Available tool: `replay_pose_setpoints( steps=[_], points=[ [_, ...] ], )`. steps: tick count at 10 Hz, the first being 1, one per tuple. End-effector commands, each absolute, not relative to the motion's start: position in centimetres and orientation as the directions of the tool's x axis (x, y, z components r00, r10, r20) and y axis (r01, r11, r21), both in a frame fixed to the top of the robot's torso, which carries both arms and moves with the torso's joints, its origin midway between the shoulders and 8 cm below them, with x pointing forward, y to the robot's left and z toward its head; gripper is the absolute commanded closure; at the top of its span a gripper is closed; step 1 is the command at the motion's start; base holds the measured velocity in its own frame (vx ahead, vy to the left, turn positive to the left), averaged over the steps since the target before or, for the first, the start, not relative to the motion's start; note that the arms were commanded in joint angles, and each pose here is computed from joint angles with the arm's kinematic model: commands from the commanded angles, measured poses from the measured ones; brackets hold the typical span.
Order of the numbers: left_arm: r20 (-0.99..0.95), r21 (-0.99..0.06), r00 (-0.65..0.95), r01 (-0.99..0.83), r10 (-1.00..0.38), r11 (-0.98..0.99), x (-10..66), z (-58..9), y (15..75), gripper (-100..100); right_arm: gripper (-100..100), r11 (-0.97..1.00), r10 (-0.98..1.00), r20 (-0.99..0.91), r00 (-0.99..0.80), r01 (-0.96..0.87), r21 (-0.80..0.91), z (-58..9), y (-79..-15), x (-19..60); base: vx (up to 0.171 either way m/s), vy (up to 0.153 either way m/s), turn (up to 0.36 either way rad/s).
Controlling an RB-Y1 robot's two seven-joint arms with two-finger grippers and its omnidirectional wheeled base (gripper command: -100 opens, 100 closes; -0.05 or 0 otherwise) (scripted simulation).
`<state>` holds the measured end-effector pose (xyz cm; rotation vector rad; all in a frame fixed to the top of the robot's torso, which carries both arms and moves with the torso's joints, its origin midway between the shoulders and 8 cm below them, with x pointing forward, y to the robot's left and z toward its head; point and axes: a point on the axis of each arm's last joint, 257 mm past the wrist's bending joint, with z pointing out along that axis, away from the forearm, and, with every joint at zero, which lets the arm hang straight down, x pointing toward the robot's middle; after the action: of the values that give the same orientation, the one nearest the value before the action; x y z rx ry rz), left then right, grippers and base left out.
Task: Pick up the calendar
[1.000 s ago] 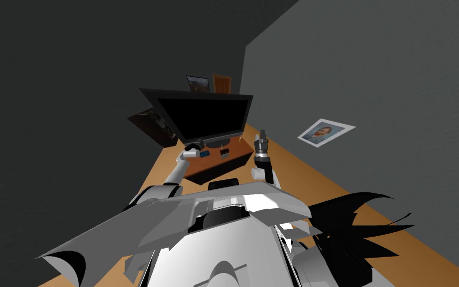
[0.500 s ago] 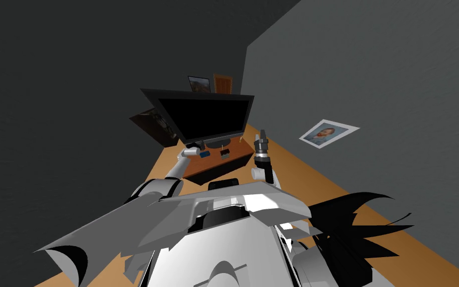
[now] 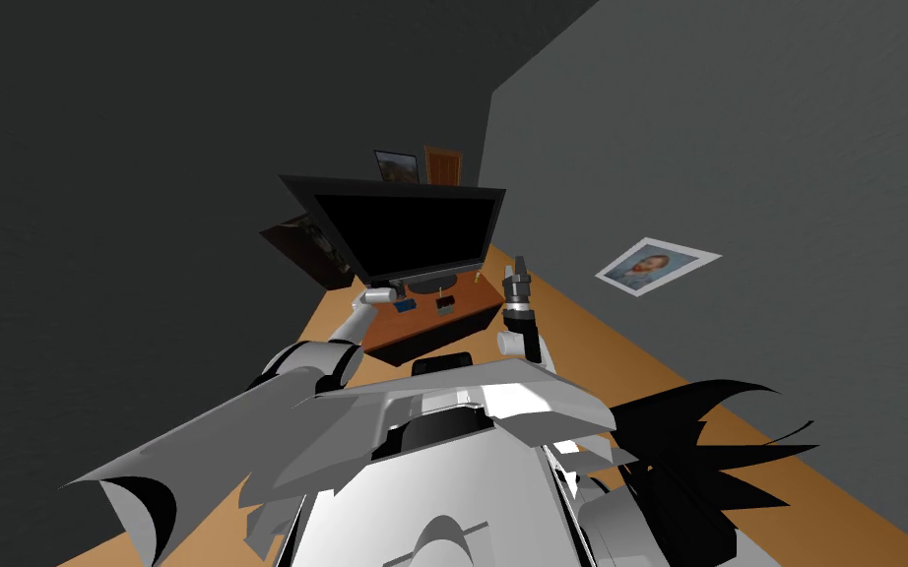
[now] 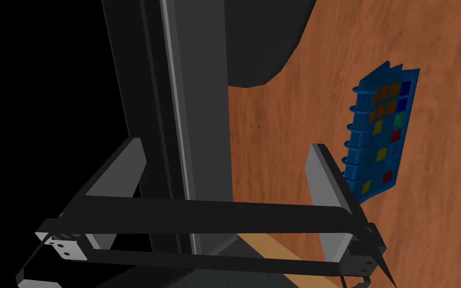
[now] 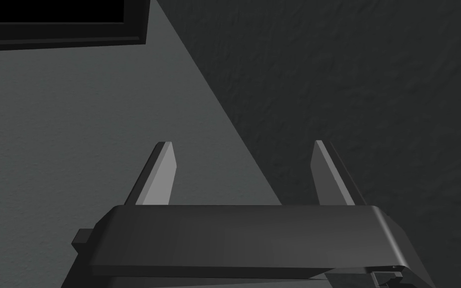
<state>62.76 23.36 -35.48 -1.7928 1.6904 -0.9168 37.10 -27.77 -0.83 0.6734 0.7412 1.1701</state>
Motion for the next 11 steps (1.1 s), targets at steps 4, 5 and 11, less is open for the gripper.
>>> replay_pose_setpoints(
  steps=[4, 5, 11],
  points=[
    [0.114, -0.652, 0.043, -0.751, -0.993, -0.107, 61.4, -37.9, 24.4, -100, 0, 0.255, 0.963, -0.159, 0.216, -0.555, 0.791, -0.8, -27.8, 37.1, 0.024, -0.019, 0.025],
    [0.112, -0.645, 0.047, -0.756, -0.993, -0.109, 61.2, -38.2, 24.6, -100, 0, 0.255, 0.963, -0.159, 0.216, -0.555, 0.791, -0.8, -27.8, 37.1, 0.019, -0.015, 0.013],
    [0.079, -0.502, 0.106, -0.855, -0.991, -0.131, 58.6, -40.5, 26.3, -100, 0, 0.255, 0.963, -0.159, 0.216, -0.555, 0.791, -0.8, -27.8, 37.1, 0.028, -0.023, 0.024]
  ],
)
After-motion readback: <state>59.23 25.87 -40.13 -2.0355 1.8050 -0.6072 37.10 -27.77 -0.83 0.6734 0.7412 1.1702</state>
